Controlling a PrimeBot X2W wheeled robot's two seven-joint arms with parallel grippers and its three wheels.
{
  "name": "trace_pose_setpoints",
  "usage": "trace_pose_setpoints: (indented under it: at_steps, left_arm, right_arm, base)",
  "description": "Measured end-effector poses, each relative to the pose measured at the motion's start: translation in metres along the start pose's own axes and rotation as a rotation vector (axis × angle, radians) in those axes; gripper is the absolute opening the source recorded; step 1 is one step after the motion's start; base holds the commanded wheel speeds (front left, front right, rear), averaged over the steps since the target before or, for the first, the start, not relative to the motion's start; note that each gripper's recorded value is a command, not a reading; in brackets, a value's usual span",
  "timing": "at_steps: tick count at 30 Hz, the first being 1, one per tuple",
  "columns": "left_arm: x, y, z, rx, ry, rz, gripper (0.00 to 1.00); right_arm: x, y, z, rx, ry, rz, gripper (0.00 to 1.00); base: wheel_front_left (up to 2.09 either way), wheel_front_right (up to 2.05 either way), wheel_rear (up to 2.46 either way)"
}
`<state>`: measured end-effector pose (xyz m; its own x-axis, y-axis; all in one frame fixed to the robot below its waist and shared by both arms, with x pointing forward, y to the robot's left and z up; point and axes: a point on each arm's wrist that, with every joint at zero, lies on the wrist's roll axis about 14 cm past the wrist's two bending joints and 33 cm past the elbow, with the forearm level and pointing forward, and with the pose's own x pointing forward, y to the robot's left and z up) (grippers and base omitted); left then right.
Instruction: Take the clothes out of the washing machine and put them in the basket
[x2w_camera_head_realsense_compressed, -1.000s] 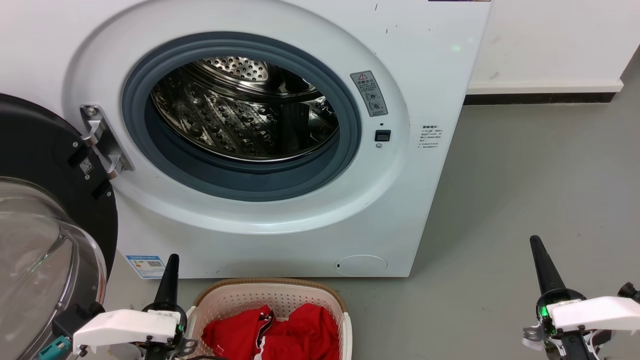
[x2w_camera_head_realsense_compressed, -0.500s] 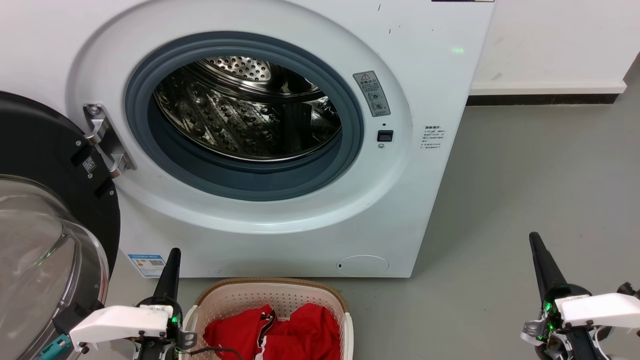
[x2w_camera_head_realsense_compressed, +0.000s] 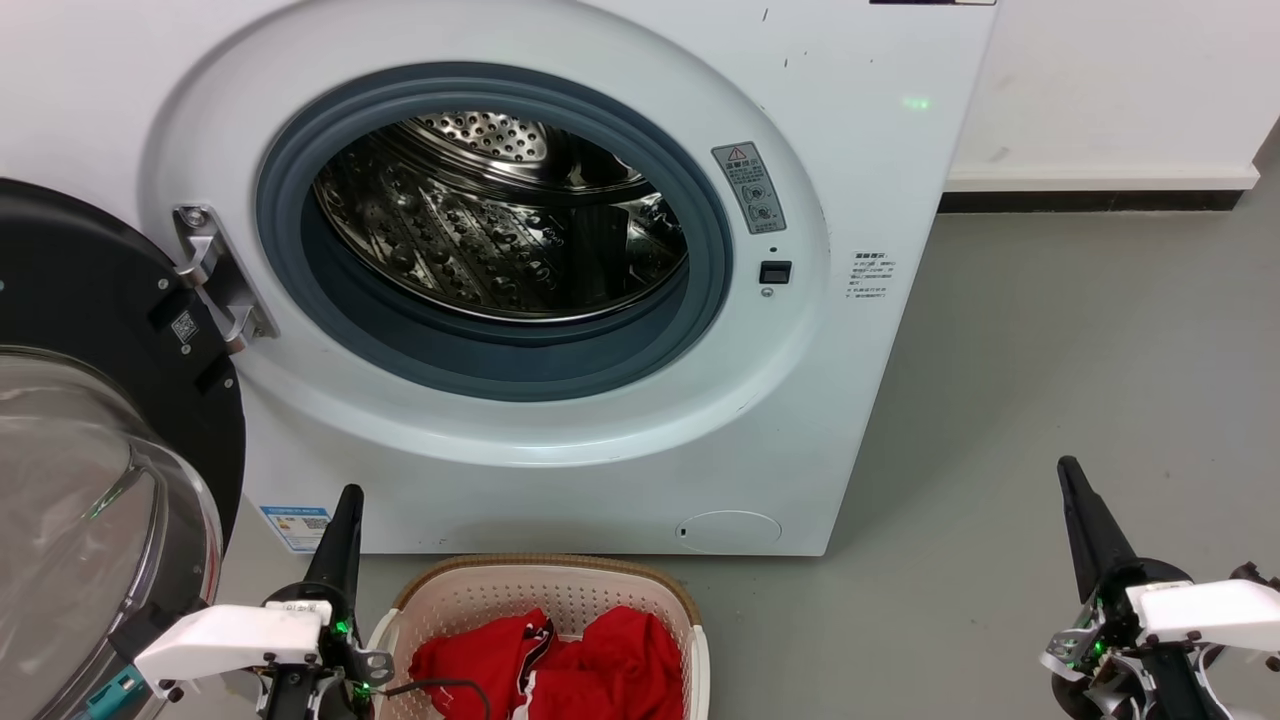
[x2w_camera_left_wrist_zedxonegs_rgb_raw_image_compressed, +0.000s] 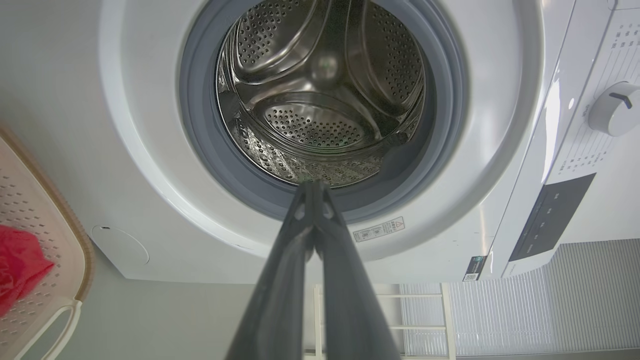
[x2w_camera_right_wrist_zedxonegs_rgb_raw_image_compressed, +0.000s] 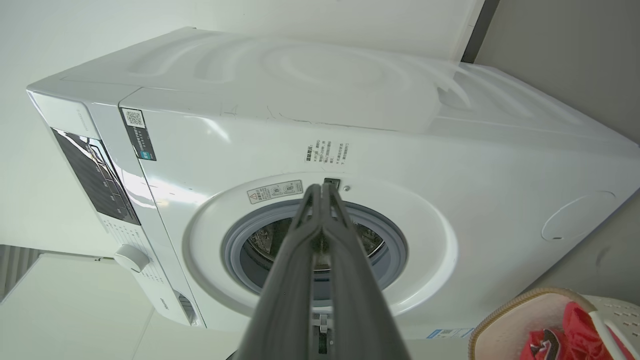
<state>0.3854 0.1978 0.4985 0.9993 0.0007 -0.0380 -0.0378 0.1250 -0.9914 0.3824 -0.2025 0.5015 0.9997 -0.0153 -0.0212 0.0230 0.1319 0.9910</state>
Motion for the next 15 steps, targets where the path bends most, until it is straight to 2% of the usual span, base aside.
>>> trace_pose_setpoints:
  at_steps: [15]
  left_arm:
    - [0.0026, -0.0061, 0.0023, -0.111, 0.001, -0.028, 0.00]
  right_arm:
    - [0.0048, 0.0040, -0.0017, 0.116, 0.013, 0.014, 0.00]
  base:
    - [0.00, 0.00, 0.00]
